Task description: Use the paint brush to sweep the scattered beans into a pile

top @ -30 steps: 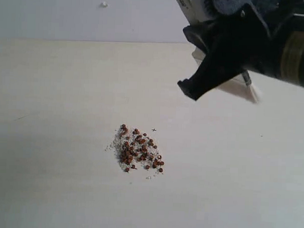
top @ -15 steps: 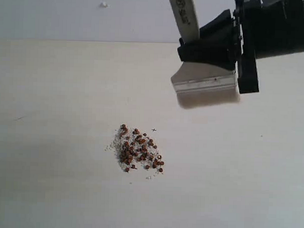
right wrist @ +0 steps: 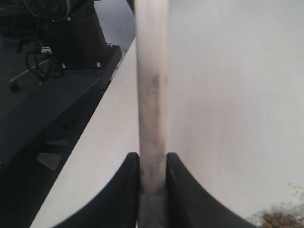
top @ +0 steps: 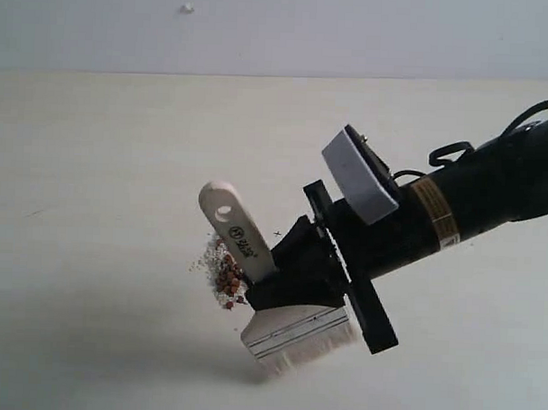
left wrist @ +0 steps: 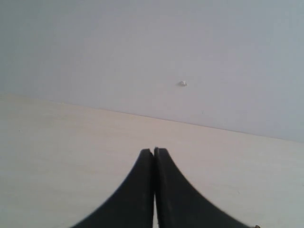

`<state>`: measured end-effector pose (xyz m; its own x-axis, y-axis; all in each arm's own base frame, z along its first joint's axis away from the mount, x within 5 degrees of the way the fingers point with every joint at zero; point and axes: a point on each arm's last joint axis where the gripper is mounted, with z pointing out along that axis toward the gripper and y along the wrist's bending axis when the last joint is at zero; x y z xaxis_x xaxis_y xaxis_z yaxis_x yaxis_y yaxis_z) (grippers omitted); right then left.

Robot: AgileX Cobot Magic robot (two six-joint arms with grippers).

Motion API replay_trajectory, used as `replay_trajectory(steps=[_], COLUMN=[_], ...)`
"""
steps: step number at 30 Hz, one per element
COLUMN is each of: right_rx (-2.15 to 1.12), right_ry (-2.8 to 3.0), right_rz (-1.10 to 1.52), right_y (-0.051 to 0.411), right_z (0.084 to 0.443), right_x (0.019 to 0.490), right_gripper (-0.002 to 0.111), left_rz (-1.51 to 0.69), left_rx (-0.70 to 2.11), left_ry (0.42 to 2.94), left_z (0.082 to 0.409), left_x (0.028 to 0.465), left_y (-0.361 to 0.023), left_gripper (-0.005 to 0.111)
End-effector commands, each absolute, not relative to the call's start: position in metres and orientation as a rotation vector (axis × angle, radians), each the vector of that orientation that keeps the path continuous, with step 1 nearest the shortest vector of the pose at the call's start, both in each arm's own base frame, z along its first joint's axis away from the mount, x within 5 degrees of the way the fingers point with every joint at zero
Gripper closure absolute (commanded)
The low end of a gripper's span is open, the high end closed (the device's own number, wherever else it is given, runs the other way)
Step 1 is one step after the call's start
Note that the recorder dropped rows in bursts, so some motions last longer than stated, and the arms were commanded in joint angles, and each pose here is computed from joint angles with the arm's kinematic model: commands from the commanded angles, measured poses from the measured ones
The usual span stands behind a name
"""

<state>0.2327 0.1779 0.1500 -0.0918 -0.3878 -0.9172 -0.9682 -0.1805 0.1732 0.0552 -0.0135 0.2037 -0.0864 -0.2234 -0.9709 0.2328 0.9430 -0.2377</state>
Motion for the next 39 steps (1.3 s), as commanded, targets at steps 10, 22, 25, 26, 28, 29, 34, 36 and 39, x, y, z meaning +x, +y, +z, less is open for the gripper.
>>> replay_trajectory(steps=[10, 22, 25, 26, 28, 29, 34, 36, 39], right_rx=[-1.643, -1.674, -1.669, -1.667, -1.654, -1.647, -1.625, -1.592, -1.551], right_ry=[1.386, 1.354, 1.346, 1.346, 1.361, 1.375, 1.465, 1.51, 1.555], right_rz=[1.238, 1.207, 1.195, 1.194, 1.199, 1.207, 1.25, 1.27, 1.288], right_y=[0.198, 0.209, 0.211, 0.212, 0.213, 0.213, 0.212, 0.212, 0.212], right_z=[0.11, 0.107, 0.112, 0.114, 0.116, 0.117, 0.128, 0.136, 0.151], right_x=[0.28, 0.309, 0.315, 0.316, 0.319, 0.32, 0.318, 0.318, 0.317], right_gripper=[0.108, 0.108, 0.108, 0.108, 0.108, 0.108, 0.108, 0.108, 0.108], left_rz=[-0.383, -0.383, -0.383, -0.383, -0.383, -0.383, -0.383, -0.383, -0.383], left_rx=[0.008, 0.008, 0.008, 0.008, 0.008, 0.008, 0.008, 0.008, 0.008], left_ry=[1.621, 1.621, 1.621, 1.621, 1.621, 1.621, 1.621, 1.621, 1.621], left_z=[0.202, 0.202, 0.202, 0.202, 0.202, 0.202, 0.202, 0.202, 0.202], left_x=[0.055, 0.055, 0.055, 0.055, 0.055, 0.055, 0.055, 0.055, 0.055], left_y=[-0.013, -0.013, -0.013, -0.013, -0.013, -0.013, -0.013, -0.013, -0.013], left_gripper=[0.107, 0.107, 0.107, 0.107, 0.107, 0.107, 0.107, 0.107, 0.107])
